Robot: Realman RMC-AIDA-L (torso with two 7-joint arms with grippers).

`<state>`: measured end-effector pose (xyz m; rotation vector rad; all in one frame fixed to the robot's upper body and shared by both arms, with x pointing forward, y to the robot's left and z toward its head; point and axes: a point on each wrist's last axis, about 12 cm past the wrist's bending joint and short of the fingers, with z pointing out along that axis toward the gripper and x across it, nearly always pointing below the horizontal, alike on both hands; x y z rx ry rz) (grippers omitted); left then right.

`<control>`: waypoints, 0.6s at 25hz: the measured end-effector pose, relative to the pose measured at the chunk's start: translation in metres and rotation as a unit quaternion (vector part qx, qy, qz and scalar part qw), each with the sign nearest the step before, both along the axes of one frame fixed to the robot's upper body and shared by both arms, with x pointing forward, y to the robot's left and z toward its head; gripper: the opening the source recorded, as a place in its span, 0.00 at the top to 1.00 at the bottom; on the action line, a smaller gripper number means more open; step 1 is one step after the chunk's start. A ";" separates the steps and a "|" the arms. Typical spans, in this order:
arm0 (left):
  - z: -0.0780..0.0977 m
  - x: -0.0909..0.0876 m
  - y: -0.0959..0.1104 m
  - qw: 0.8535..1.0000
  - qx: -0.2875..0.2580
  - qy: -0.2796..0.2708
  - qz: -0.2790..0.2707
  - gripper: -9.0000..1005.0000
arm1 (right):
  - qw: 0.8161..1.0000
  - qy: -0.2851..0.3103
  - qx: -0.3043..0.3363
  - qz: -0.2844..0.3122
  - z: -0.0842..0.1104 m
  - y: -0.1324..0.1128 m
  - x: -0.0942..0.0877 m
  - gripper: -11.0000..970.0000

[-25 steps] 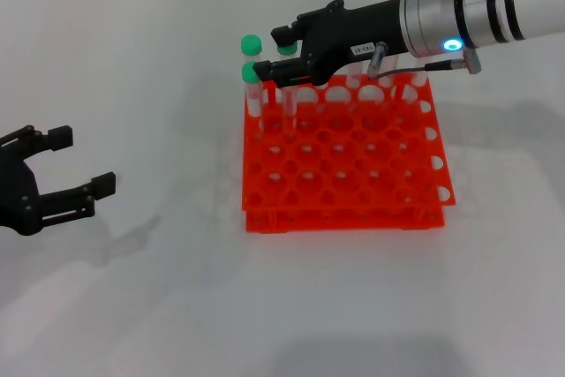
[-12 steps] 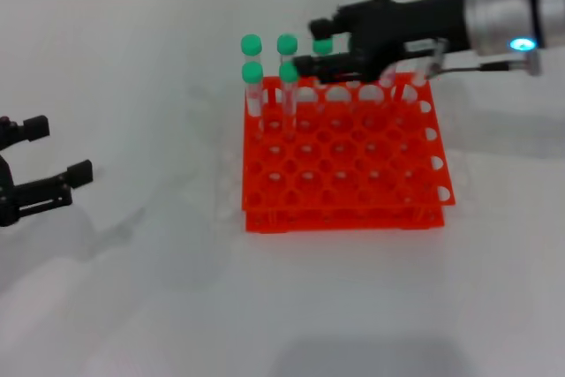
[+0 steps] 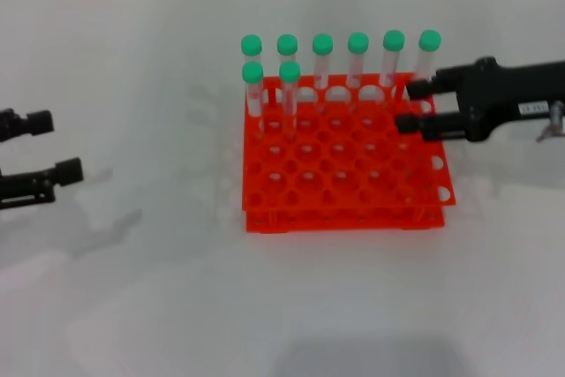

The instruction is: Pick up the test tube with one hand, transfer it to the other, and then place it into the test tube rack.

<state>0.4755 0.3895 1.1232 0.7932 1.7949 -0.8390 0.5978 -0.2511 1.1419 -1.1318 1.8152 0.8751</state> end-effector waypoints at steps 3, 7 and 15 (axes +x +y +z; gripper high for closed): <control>-0.001 0.003 -0.006 0.999 0.014 0.011 -0.028 0.11 | 1.000 0.009 -0.014 0.020 -0.007 -0.004 -0.009 0.39; -0.001 0.007 -0.011 0.998 0.022 0.021 -0.049 0.11 | 0.999 0.017 -0.022 0.025 -0.014 -0.006 -0.013 0.39; 0.000 0.014 -0.022 0.996 0.026 0.040 -0.081 0.11 | 0.999 0.022 -0.024 0.029 -0.018 -0.004 -0.015 0.39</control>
